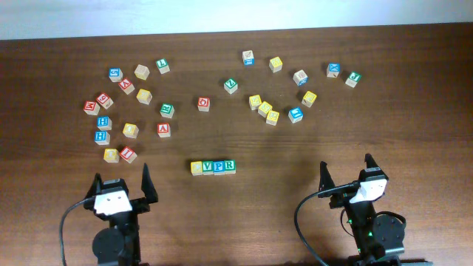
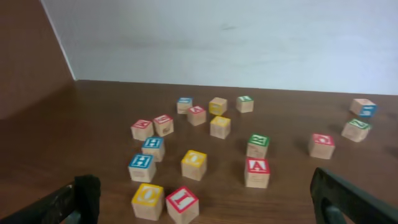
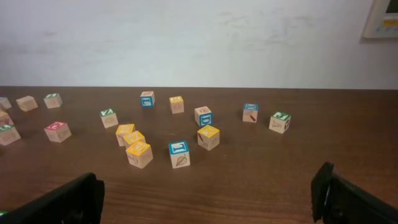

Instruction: Spell out CVPR

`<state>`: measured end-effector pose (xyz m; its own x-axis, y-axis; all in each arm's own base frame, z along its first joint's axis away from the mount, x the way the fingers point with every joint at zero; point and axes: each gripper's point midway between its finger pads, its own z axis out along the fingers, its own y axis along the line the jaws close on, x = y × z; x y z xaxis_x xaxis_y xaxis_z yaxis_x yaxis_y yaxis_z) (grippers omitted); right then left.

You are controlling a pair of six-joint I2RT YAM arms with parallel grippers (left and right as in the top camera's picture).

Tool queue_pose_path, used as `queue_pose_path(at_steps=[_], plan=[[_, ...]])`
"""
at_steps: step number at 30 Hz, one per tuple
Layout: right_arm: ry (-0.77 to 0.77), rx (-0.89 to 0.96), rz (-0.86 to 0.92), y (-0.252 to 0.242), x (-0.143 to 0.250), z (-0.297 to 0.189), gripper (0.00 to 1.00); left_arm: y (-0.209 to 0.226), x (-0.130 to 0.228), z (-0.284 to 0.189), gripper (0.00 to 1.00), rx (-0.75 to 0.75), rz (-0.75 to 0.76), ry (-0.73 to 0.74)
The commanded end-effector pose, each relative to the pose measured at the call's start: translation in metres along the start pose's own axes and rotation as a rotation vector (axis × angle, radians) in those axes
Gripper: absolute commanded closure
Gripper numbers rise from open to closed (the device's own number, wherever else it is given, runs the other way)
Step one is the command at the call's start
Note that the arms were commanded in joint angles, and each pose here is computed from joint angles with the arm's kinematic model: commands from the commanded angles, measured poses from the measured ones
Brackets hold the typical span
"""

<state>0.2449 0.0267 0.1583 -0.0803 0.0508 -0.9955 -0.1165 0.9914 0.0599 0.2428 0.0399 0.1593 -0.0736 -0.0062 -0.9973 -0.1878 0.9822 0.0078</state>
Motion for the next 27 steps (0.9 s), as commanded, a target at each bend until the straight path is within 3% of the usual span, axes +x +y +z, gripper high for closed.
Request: queue_pose_path(at_steps=[1, 27], plan=[[0.002, 0.007, 0.011, -0.0014, 0.0021, -0.0001, 0.02, 0.0043, 0.0014, -0.0001, 0.01, -0.023, 0.014, -0.001], [0.002, 0.007, 0.011, -0.0014, 0.0021, -0.0001, 0.02, -0.0027, 0.0010, -0.0002, 0.01, 0.007, 0.031, -0.003]])
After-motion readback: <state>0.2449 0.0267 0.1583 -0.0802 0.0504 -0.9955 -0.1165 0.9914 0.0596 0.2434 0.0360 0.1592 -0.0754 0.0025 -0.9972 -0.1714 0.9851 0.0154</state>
